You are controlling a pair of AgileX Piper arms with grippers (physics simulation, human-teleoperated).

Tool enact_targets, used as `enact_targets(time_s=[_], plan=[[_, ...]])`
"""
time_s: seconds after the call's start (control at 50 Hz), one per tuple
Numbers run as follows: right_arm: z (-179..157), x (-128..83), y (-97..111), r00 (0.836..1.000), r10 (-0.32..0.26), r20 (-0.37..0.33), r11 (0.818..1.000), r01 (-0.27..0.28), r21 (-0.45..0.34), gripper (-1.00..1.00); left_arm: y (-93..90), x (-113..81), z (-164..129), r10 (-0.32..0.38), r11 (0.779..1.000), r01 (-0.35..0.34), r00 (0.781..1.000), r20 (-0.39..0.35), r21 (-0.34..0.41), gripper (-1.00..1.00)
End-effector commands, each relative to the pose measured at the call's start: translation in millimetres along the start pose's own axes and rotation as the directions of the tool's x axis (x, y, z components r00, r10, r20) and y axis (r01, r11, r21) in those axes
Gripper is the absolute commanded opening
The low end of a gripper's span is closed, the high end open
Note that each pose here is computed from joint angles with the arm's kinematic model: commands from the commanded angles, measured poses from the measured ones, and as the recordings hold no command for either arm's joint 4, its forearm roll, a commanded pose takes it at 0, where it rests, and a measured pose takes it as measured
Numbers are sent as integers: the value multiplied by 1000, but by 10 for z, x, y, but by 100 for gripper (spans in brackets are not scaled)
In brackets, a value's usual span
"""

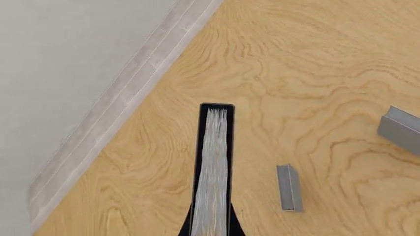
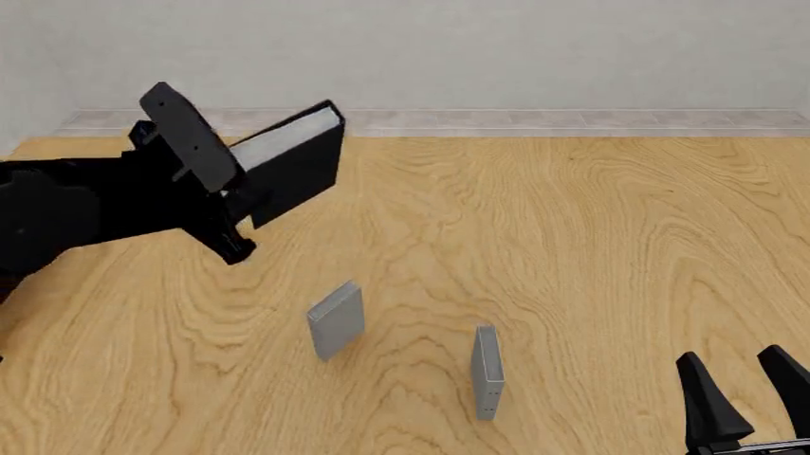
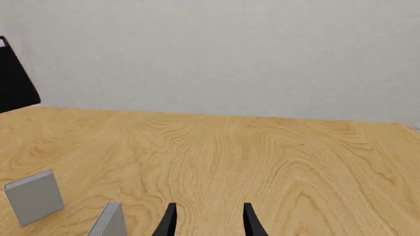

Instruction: Pick up the book in the middle and place it on the cabinet shelf.

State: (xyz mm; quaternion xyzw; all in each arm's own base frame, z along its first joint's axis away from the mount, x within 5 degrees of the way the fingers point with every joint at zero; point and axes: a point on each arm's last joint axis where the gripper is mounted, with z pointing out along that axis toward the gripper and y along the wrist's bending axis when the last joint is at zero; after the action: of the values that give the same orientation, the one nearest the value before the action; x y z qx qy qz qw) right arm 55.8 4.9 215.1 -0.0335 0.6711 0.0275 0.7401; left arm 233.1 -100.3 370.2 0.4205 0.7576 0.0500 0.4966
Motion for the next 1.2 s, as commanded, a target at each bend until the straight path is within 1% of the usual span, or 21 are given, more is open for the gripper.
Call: enact_targets(time_s=[0.02, 0.16, 0.22, 0.26, 0.3, 0.36, 0.5, 0.54, 0.62, 0.64, 0.66, 0.68, 0.72, 0.74, 0.8, 0.88, 0.96, 1.0, 1.04, 1.12, 1.2], plan=[[0, 0, 0, 1000, 0, 0, 1000, 0, 0, 100, 191, 2, -454, 49, 996, -50, 999, -10, -71, -100], [0, 0, 0, 1000, 0, 0, 1000, 0, 0, 100, 265, 199, -581, 88, 987, -96, 994, -67, -130, -100], [0, 0, 0, 1000, 0, 0, 1000, 0, 0, 100, 304, 259, -650, 86, 982, -99, 993, -80, -164, -100], [0, 0, 0, 1000, 0, 0, 1000, 0, 0, 100, 275, 386, -683, 129, 972, -147, 986, -108, -182, -100], [0, 0, 0, 1000, 0, 0, 1000, 0, 0, 100, 303, 380, -731, 116, 970, -136, 987, -108, -200, -100], [0, 0, 0, 1000, 0, 0, 1000, 0, 0, 100, 307, 469, -761, 142, 960, -169, 981, -133, -223, -100], [0, 0, 0, 1000, 0, 0, 1000, 0, 0, 100, 385, 457, -878, 134, 951, -170, 979, -151, -260, -100], [0, 0, 0, 1000, 0, 0, 1000, 0, 0, 100, 404, 543, -931, 163, 933, -213, 969, -187, -291, -100], [0, 0, 0, 1000, 0, 0, 1000, 0, 0, 100, 420, 615, -955, 173, 919, -236, 961, -214, -315, -100], [0, 0, 0, 1000, 0, 0, 1000, 0, 0, 100, 406, 701, -973, 198, 903, -273, 949, -244, -332, -100], [0, 0, 0, 1000, 0, 0, 1000, 0, 0, 100, 401, 747, -965, 205, 897, -287, 944, -258, -336, -100], [0, 0, 0, 1000, 0, 0, 1000, 0, 0, 100, 401, 748, -965, 205, 897, -287, 944, -258, -336, -100], [0, 0, 0, 1000, 0, 0, 1000, 0, 0, 100, 468, 688, -1015, 162, 901, -246, 955, -247, -358, -100], [0, 0, 0, 1000, 0, 0, 1000, 0, 0, 100, 468, 688, -1015, 162, 901, -246, 955, -247, -358, -100], [0, 0, 0, 1000, 0, 0, 1000, 0, 0, 100, 486, 729, -1031, 178, 886, -273, 947, -268, -376, -100], [0, 0, 0, 1000, 0, 0, 1000, 0, 0, 100, 582, 677, -1092, 155, 877, -259, 949, -273, -404, -100], [0, 0, 0, 1000, 0, 0, 1000, 0, 0, 100, 617, 683, -1120, 160, 867, -274, 944, -289, -416, -100], [0, 0, 0, 1000, 0, 0, 1000, 0, 0, 100, 689, 712, -1153, 142, 853, -277, 939, -313, -443, -100], [0, 0, 0, 1000, 0, 0, 1000, 0, 0, 100, 703, 789, -1151, 160, 831, -316, 924, -346, -458, -100], [0, 0, 0, 1000, 0, 0, 1000, 0, 0, 100, 755, 848, -1126, 127, 834, -298, 923, -364, -464, -100], [0, 0, 0, 1000, 0, 0, 1000, 0, 0, 100, 810, 904, -1104, 110, 826, -296, 919, -379, -479, -100]])
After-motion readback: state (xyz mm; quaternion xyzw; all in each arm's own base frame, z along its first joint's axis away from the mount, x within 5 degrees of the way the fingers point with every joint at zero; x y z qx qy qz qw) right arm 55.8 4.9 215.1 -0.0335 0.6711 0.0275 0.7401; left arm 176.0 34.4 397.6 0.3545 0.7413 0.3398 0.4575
